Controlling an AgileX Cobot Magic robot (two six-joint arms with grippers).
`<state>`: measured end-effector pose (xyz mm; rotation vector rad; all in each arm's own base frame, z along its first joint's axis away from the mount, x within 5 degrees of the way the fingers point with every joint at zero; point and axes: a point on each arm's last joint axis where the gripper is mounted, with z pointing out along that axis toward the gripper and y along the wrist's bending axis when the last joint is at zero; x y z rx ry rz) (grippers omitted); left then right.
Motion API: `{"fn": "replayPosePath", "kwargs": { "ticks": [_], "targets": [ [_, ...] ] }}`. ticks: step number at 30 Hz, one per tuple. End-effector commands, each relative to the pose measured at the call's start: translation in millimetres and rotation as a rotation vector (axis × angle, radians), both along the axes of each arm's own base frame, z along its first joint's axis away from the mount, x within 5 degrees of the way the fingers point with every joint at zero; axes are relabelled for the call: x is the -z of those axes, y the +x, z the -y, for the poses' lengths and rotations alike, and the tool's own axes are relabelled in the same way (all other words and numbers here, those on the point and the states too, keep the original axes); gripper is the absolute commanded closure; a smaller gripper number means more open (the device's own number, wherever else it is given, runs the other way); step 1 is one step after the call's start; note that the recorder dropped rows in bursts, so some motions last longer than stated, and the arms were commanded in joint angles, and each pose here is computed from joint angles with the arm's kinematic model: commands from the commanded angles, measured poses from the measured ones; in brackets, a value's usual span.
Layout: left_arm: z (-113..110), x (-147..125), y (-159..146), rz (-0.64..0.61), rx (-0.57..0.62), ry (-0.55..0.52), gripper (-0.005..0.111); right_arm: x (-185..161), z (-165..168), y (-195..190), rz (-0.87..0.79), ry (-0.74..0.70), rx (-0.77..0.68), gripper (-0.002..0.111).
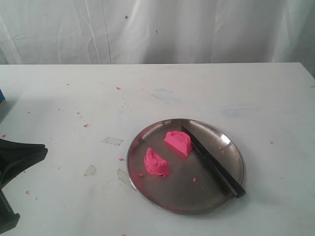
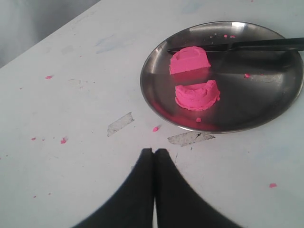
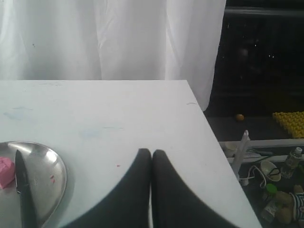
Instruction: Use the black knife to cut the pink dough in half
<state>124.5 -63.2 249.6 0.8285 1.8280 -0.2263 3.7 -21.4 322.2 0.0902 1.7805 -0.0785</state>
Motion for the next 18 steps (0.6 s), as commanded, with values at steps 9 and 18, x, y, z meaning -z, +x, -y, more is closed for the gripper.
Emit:
{"fn": "replayPosePath", "kwargs": {
  "ticks": [9,18],
  "targets": [
    [0,1,-2,-0.013,-0.004,-0.031,0.107,31,-4,15,0.116,-0.050,-0.007,0.108],
    [0,1,-2,-0.013,-0.004,-0.031,0.107,39,-27,34,0.543,-0.019,-0.223,0.108]
  ]
}}
